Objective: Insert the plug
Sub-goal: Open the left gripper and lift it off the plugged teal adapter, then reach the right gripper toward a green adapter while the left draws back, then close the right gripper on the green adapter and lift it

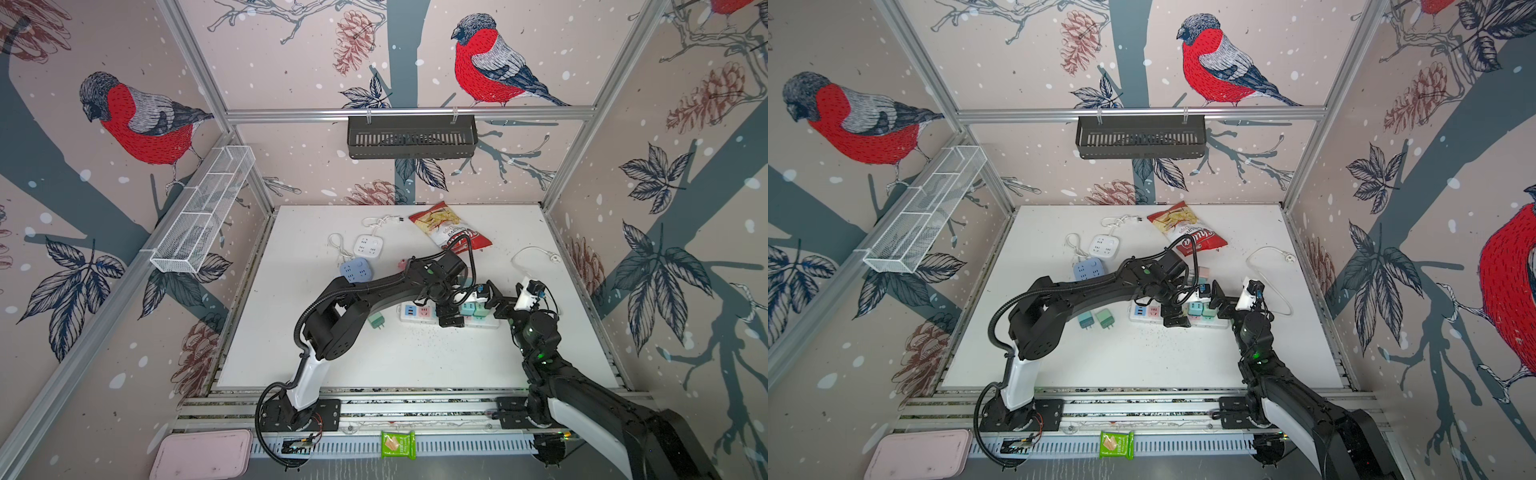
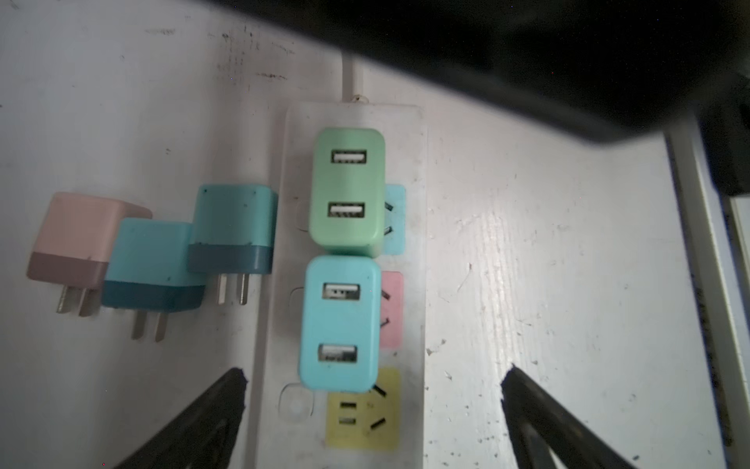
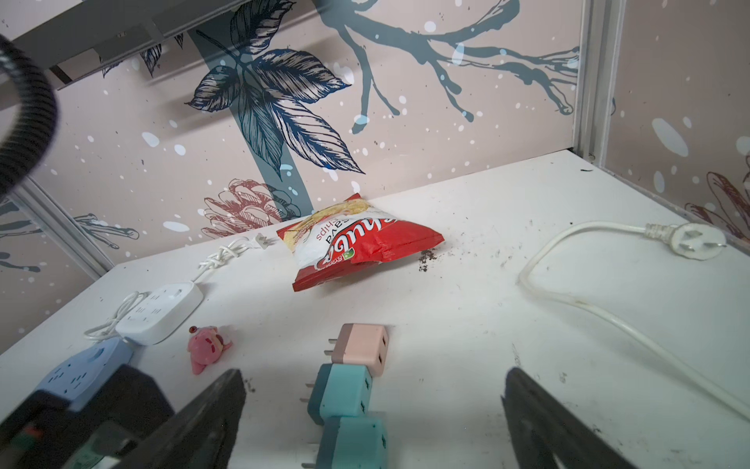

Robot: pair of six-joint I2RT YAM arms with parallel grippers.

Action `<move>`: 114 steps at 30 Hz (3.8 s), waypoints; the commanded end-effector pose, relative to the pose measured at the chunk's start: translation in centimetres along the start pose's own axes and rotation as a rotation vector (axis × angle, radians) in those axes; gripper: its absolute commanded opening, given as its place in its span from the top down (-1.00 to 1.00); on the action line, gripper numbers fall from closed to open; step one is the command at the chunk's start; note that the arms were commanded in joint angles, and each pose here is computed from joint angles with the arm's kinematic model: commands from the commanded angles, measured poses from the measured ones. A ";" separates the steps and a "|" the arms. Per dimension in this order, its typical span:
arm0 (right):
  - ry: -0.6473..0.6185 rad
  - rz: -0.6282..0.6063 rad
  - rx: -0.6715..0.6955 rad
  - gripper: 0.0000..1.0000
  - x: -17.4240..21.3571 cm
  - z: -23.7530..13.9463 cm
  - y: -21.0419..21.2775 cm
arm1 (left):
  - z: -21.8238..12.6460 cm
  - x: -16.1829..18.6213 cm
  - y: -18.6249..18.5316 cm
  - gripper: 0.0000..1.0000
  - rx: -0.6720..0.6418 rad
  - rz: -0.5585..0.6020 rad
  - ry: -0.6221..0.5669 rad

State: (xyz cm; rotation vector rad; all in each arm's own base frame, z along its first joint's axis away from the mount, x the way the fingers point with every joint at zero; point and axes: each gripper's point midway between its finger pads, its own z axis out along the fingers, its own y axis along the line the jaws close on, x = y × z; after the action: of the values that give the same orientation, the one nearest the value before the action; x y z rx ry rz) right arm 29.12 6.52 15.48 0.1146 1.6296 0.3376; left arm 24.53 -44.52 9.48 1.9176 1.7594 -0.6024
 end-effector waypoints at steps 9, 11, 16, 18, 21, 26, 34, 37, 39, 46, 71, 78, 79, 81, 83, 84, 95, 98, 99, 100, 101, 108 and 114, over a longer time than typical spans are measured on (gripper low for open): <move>-0.047 0.033 0.028 -0.99 -1.1 0.0 -0.4 | -13.0 -3.5 8.8 -0.96 -0.610 -0.428 -0.429; -0.055 0.040 0.036 -0.99 -1.5 0.1 -0.5 | -16.2 -1.0 10.3 -0.96 -0.707 -0.631 -0.486; 0.001 0.264 0.289 -0.99 -1.7 0.5 -4.0 | -22.3 6.0 10.8 -0.97 -0.825 -1.000 -0.634; 0.044 0.322 0.265 -1.00 -2.3 0.8 -2.9 | -23.9 8.6 10.4 -0.97 -0.905 -1.074 -0.690; 0.089 0.461 0.210 -0.99 -3.1 0.5 -1.3 | -26.7 13.5 9.4 -0.96 -1.131 -1.227 -0.754; 0.027 0.551 -0.027 -0.99 -5.5 -1.0 2.2 | -30.6 18.4 6.7 -0.96 -1.382 -1.328 -0.824; -0.014 0.516 -0.254 -1.00 -7.7 -3.0 5.6 | -33.1 18.1 4.9 -0.97 -1.381 -1.279 -0.840; -0.012 0.439 -0.462 -0.99 -7.6 -4.3 8.7 | -33.1 18.1 4.7 -0.96 -1.382 -1.229 -0.815; 0.008 0.417 -0.565 -1.00 -7.2 -5.0 10.5 | -32.5 17.3 4.5 -0.97 -1.325 -1.169 -0.817; 0.149 0.227 -0.534 -1.00 -4.2 -4.7 17.0 | -32.7 17.5 3.2 -0.96 -1.297 -1.109 -0.911; 0.745 -0.333 -0.246 -0.60 14.6 1.7 27.7 | -31.4 24.5 4.9 -0.96 -1.370 -1.360 -0.810; 0.867 -0.393 -0.301 -0.63 18.4 4.4 29.1 | -30.9 24.9 5.4 -0.96 -1.364 -1.377 -0.782; 0.883 -0.394 -0.304 -0.64 18.9 4.9 28.9 | -30.8 24.9 5.4 -0.95 -1.362 -1.378 -0.779; 0.911 -0.396 -0.313 -0.67 19.7 5.7 28.6 | -30.8 24.9 5.5 -0.96 -1.360 -1.379 -0.776; 0.941 -0.405 -0.327 -0.67 20.6 6.2 28.6 | -30.8 24.9 5.5 -0.96 -1.361 -1.379 -0.776; 0.950 -0.414 -0.326 -0.67 20.8 6.5 28.6 | -30.8 24.9 5.5 -0.96 -1.360 -1.379 -0.777; 0.998 -0.443 -0.349 -0.64 22.9 8.1 29.3 | -30.5 24.8 5.6 -0.96 -1.347 -1.377 -0.771; 0.999 -0.443 -0.353 -0.51 23.0 8.1 29.4 | -30.5 24.8 5.7 -0.96 -1.343 -1.379 -0.771; 1.000 -0.439 -0.358 -0.46 23.0 8.1 29.5 | -30.4 24.8 5.7 -0.96 -1.341 -1.379 -0.769; 1.003 -0.440 -0.361 -0.42 23.0 8.0 29.5 | -30.5 24.8 5.7 -0.96 -1.342 -1.379 -0.772; 1.006 -0.440 -0.365 -0.38 23.1 7.9 29.6 | -30.5 24.7 5.7 -0.96 -1.341 -1.378 -0.773; 1.012 -0.452 -0.372 -0.18 23.3 7.6 29.6 | -30.5 24.6 5.7 -0.96 -1.333 -1.379 -0.777; 1.013 -0.453 -0.375 -0.01 23.3 7.6 29.7 | -30.3 24.5 5.7 -0.95 -1.323 -1.377 -0.777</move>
State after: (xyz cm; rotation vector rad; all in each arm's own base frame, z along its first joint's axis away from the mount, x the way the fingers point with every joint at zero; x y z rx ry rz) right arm 31.66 42.67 2.26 -0.7787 2.4221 0.3747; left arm 32.22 -6.99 18.10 -0.4590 1.8391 -0.2432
